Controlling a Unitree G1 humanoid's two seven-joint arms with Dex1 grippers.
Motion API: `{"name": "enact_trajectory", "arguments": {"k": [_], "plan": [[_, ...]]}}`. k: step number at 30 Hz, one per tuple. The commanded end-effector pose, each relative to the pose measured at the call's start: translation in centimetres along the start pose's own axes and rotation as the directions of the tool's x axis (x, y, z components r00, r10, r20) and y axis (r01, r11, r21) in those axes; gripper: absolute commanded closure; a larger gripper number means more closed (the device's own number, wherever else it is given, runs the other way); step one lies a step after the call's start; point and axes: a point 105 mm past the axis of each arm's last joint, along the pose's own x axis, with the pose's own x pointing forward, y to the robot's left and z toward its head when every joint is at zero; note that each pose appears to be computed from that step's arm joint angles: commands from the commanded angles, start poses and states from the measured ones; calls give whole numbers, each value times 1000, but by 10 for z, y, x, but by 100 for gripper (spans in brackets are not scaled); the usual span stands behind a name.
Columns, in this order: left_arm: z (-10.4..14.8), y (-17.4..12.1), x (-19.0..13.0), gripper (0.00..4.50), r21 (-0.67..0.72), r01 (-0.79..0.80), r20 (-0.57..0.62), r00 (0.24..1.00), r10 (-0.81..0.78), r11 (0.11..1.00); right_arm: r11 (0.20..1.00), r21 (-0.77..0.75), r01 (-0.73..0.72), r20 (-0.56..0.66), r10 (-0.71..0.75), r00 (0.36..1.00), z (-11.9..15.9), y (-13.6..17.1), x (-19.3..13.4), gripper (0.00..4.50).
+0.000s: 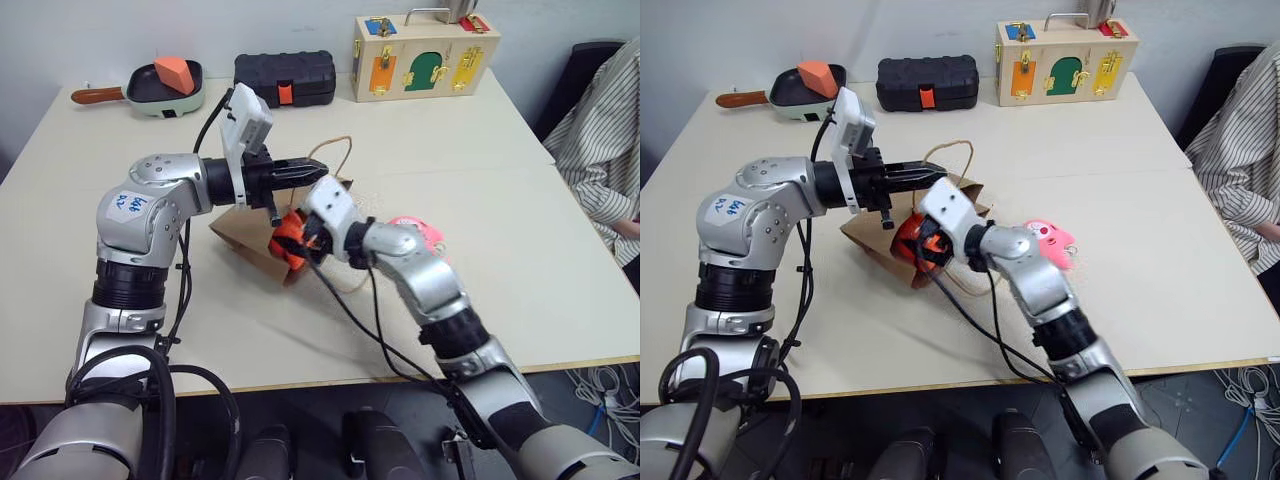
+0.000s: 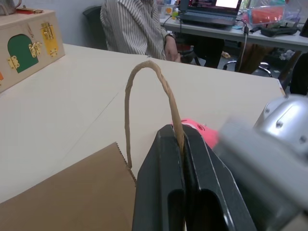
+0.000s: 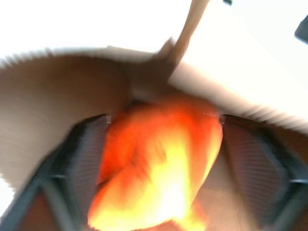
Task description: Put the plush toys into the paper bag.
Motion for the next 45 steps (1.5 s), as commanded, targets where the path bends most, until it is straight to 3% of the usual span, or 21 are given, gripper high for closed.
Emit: {"name": "enact_trajectory", "arguments": {"k": [1,3,6,9,15,18,21,29,33,36,39,42,45], "plan": [[12,-5,-2,450,44,9,27,1000,-10,999,1000,2,-31,71,31,997,27,-3,-41,2],[12,-5,-2,450,44,8,29,1000,-9,999,1000,-4,-7,26,8,1000,25,-12,-73,2],[12,-5,-2,450,45,9,28,1000,-10,999,990,-51,135,-106,-140,984,8,-40,-110,2],[12,-6,-2,450,45,11,29,1000,-13,999,962,-77,261,-262,-273,926,-28,-64,-138,2],[16,-5,0,450,53,16,34,999,-17,998,948,-113,298,-404,-318,858,-92,-73,-137,2],[18,-5,1,450,56,18,36,999,-20,998,941,-105,322,-417,-335,845,-105,-77,-135,2],[18,-5,1,450,58,17,35,999,-20,998,936,-72,345,-401,-344,849,-111,-79,-133,62],[16,-4,-1,450,52,7,32,999,-9,999,943,-44,331,-342,-326,881,-94,-76,-139,327],[16,-3,-1,450,50,3,34,999,-5,999,972,-1,235,-216,-229,949,-53,-65,-134,440],[16,-3,-1,450,49,3,34,999,-5,999,994,26,107,-137,-102,985,-27,-43,-122,449],[20,-2,1,450,47,4,43,999,-6,999,995,42,-88,-68,91,994,0,3,-85,449],[23,-2,3,450,39,7,56,998,-9,999,996,21,-86,-100,87,991,-3,11,-62,449],[29,-9,2,450,24,50,75,996,-51,998,997,-81,8,-158,-20,987,-14,-5,-32,449]]}}
